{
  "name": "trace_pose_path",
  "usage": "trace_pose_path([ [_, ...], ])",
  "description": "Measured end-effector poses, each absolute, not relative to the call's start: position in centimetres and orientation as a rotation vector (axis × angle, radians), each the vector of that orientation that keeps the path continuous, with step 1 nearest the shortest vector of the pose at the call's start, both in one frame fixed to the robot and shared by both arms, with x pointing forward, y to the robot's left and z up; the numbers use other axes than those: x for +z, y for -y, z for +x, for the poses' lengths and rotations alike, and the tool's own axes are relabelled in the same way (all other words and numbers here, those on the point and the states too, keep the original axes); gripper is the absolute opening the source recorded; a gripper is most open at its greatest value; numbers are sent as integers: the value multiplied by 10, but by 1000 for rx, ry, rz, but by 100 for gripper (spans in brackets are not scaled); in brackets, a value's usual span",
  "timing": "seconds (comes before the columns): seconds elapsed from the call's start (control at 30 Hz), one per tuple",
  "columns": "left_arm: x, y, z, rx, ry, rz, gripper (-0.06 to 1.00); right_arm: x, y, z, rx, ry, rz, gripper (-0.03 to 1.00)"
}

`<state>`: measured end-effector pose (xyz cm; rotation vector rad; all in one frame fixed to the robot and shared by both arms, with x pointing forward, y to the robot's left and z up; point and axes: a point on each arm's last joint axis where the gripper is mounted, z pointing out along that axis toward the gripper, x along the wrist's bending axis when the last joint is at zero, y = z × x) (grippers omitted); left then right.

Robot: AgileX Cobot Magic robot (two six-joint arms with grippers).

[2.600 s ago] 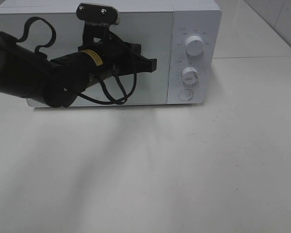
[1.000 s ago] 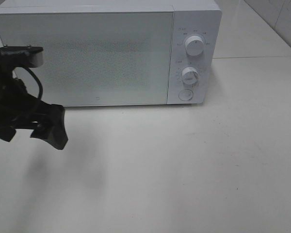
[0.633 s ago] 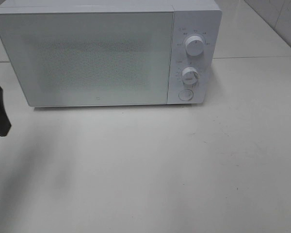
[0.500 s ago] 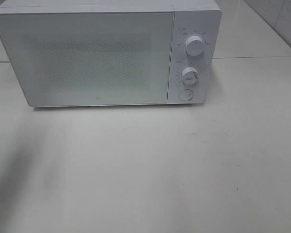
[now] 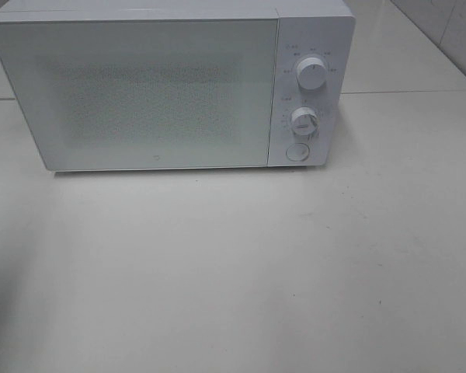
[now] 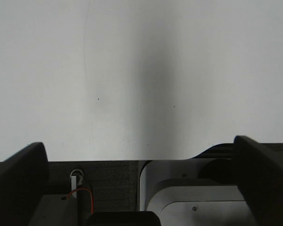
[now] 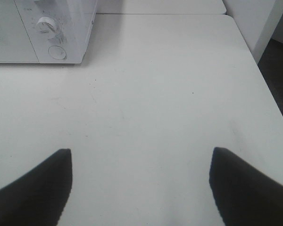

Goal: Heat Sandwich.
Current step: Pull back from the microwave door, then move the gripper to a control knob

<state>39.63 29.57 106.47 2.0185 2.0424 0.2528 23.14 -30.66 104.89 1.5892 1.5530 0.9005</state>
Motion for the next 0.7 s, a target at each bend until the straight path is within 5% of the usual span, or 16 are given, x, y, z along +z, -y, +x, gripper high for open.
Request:
trace_pose_path([
  [0.7, 1052, -296, 279, 638, -1762, 1760, 97, 1049, 307, 231, 901, -1553, 1589, 76],
])
